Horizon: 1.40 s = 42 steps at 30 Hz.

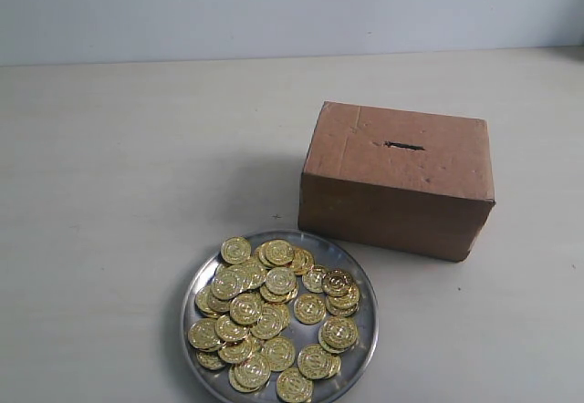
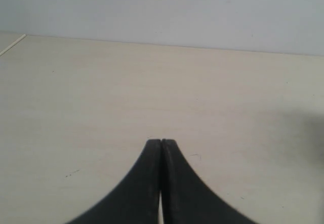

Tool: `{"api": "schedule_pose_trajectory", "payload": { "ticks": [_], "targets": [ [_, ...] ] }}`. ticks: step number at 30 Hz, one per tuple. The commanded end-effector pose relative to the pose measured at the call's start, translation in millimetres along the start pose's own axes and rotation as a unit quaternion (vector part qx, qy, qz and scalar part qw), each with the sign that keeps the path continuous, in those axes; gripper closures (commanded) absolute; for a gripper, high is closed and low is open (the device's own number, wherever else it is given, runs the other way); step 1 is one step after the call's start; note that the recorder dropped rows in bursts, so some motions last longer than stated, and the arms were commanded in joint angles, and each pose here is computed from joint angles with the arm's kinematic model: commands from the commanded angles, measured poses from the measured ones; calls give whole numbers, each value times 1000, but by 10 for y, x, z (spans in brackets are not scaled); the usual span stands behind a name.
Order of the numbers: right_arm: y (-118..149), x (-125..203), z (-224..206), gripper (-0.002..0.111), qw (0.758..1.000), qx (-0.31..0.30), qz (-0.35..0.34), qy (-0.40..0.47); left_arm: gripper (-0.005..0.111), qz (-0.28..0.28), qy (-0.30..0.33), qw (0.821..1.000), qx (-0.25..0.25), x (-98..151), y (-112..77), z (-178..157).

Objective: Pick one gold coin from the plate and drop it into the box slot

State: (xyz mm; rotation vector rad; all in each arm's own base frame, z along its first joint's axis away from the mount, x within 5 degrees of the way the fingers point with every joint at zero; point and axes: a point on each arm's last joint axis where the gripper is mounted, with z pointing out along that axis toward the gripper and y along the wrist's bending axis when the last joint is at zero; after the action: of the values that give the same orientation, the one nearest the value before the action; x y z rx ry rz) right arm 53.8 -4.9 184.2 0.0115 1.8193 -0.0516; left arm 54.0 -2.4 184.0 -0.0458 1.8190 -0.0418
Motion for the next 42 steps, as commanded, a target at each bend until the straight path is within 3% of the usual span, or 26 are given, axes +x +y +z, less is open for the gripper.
{"api": "schedule_pose_trajectory", "payload": {
  "ticks": [1,42],
  "targets": [
    [-2,13,1,108,1000,2,-5,0,107,-5,-3,1000,-1,7,1,0],
    [1,13,1,108,1000,-1,-5,0,107,-5,6,1000,0,23,-1,0]
  ]
}}
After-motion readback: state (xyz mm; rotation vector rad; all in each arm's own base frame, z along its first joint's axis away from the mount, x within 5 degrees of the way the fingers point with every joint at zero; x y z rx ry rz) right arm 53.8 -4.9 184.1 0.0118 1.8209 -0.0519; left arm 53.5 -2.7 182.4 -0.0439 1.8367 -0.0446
